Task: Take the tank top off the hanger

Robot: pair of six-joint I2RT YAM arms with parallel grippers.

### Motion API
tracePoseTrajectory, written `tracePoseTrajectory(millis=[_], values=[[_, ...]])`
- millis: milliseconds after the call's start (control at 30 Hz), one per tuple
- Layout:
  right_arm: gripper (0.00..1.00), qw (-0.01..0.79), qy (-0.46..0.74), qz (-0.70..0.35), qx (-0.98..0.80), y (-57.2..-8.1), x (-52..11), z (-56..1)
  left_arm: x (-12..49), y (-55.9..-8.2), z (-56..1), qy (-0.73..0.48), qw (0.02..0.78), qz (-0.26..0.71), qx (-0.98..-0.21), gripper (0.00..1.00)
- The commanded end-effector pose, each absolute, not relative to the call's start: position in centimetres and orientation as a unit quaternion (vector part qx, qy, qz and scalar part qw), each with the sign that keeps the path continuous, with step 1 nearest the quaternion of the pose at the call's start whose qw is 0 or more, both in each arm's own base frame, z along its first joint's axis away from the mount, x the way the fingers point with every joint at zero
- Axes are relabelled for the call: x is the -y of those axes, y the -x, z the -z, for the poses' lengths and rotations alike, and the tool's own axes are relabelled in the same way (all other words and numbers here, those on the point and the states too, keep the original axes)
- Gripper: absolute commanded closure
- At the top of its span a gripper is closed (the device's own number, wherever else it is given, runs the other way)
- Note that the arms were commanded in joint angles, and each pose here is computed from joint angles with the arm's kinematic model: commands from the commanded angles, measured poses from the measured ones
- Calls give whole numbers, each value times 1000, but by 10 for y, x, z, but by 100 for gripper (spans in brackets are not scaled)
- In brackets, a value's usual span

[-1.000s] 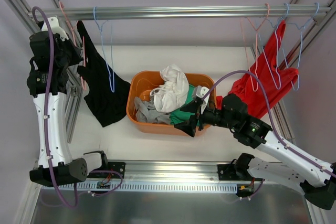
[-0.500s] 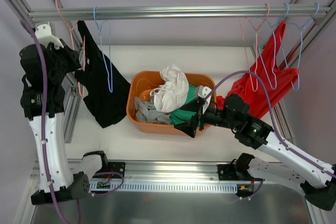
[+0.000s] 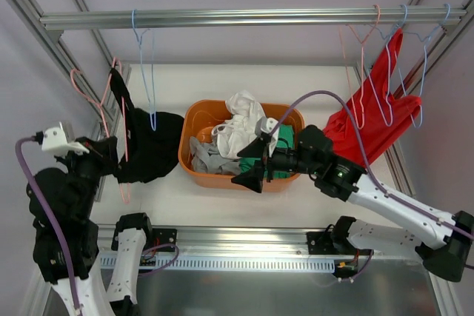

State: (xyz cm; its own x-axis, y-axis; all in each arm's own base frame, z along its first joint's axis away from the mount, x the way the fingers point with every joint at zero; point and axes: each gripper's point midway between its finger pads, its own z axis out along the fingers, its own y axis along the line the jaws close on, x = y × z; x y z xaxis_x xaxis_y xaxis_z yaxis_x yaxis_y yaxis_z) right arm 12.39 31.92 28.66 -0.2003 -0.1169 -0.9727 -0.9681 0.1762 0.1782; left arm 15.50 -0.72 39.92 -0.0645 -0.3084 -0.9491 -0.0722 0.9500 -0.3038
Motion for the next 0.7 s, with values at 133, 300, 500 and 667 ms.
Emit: tracePoseTrajectory(millis=[133, 300, 500, 667], values=[[16, 463, 476, -523, -535, -108, -399, -348, 31, -98, -332, 163, 608, 141, -764, 100], [17, 485, 472, -525, -516, -127, -461, -387, 36, -90, -320, 166, 611, 159, -757, 100], [19, 462, 471, -544, -519, -144, -531, -383, 45, -71, -339, 144, 643, 177, -731, 100], [19, 482, 461, -542, -511, -154, -567, -392, 46, -60, -351, 128, 660, 186, -716, 100]])
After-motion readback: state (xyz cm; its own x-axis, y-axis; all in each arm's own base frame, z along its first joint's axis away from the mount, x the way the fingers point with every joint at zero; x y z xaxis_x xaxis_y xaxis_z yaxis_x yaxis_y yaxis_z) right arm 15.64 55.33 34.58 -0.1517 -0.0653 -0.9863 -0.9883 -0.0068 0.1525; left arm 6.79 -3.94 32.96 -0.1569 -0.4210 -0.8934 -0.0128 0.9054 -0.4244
